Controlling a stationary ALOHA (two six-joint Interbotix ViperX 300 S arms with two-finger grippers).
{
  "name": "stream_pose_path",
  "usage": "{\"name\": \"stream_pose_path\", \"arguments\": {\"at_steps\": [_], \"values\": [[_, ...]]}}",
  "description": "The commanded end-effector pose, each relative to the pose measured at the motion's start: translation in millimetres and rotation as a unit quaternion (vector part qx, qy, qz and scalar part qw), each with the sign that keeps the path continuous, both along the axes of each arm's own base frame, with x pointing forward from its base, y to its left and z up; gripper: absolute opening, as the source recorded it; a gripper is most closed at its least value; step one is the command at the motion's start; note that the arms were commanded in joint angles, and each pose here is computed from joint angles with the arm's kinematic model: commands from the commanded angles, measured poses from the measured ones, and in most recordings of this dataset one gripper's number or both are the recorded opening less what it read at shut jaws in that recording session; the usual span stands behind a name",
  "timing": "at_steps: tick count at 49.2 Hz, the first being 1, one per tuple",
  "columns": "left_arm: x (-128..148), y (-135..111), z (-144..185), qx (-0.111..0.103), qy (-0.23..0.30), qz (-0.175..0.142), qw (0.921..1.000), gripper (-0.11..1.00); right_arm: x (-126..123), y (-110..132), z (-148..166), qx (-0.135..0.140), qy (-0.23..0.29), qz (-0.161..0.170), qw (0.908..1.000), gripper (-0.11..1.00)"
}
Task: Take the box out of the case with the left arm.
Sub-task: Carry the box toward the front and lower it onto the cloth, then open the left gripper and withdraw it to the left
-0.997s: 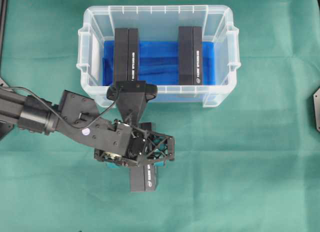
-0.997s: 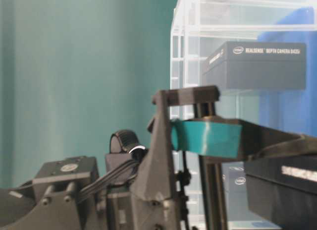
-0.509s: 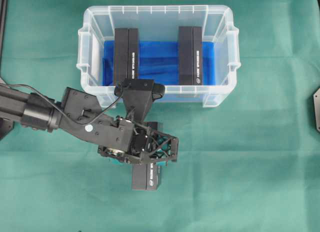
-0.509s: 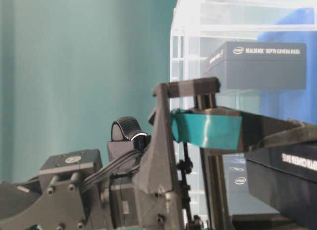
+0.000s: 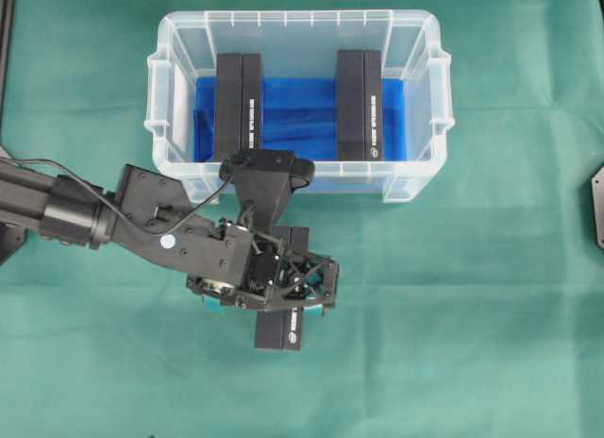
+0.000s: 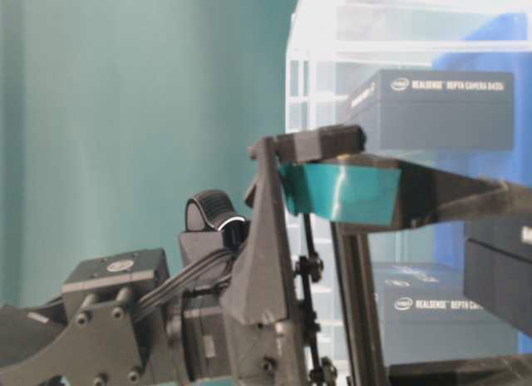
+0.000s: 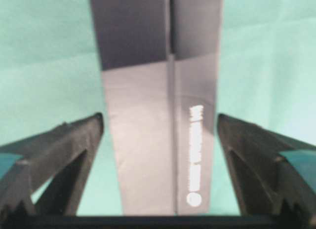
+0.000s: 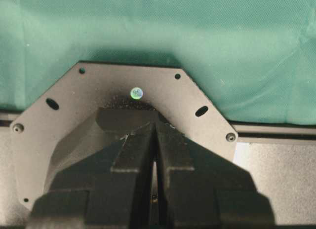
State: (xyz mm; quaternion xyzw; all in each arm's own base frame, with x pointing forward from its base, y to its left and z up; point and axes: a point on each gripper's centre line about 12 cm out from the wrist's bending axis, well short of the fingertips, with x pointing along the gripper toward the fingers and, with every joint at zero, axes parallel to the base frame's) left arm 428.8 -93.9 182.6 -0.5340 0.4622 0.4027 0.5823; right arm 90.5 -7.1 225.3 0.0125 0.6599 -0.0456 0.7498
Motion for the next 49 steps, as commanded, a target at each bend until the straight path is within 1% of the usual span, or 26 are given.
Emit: {"name": "stream_pose_path", "arguments": {"at_steps": [1,5,18,40,49], "values": [[5.1,-0.7,17.2,-0.007,-0.028,0.000,0.9996,0.97,2.9,0.1,7.3,0.001,-0.009,-0.001,1.0000,0.01],[6.4,-0.3,16.8,-0.008,-0.032,0.001,0.9995,0.94,2.9,0.1,7.3,0.001,-0.009,-0.001,1.0000,0.01],[5.9,-0.1,22.2,-0.009,-0.036,0.001,0.9993,0.94,2.9,0.1,7.3,0.001,-0.009,-0.001,1.0000,0.01],[3.4,-0.1,61.4,-0.011,-0.049,0.001,0.9987,0.94,3.1,0.1,7.3,0.001,-0.010,-0.001,0.9999,0.01],[4.9,2.5,86.5,-0.012,-0.055,0.006,0.9984,0.94,2.9,0.1,7.3,0.001,-0.009,-0.001,1.0000,0.01]]}}
